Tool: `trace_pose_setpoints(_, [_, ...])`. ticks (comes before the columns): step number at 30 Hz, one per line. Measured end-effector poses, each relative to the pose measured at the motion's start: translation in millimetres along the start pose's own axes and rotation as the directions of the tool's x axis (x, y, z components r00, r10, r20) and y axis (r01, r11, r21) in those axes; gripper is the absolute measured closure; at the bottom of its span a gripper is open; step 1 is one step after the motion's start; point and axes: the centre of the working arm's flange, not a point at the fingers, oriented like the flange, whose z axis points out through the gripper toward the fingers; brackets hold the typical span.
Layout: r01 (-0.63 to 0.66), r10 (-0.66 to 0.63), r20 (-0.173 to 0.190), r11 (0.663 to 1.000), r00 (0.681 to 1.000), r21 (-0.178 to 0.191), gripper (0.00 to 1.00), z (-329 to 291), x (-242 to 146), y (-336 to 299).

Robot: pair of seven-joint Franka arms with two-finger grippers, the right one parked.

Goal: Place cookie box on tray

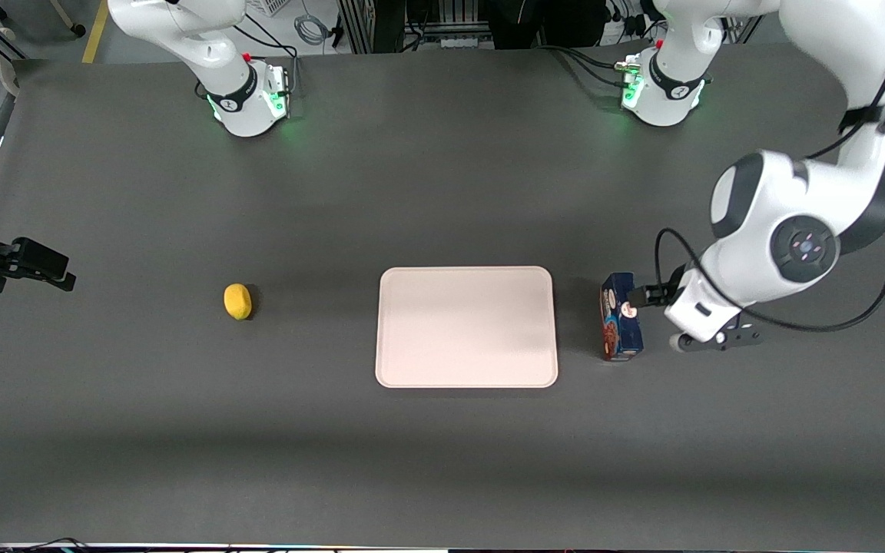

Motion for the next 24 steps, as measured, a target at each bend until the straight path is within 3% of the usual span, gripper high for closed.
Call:
trace_pose_setpoints(15, [-0.112, 0.111, 0.037, 0.993, 0.993, 0.02, 0.0, 137, 56, 38])
trace_pose_setpoints(24, [-0.127, 0.127, 0.014, 0.992, 0.992, 0.018, 0.0, 183, 78, 36])
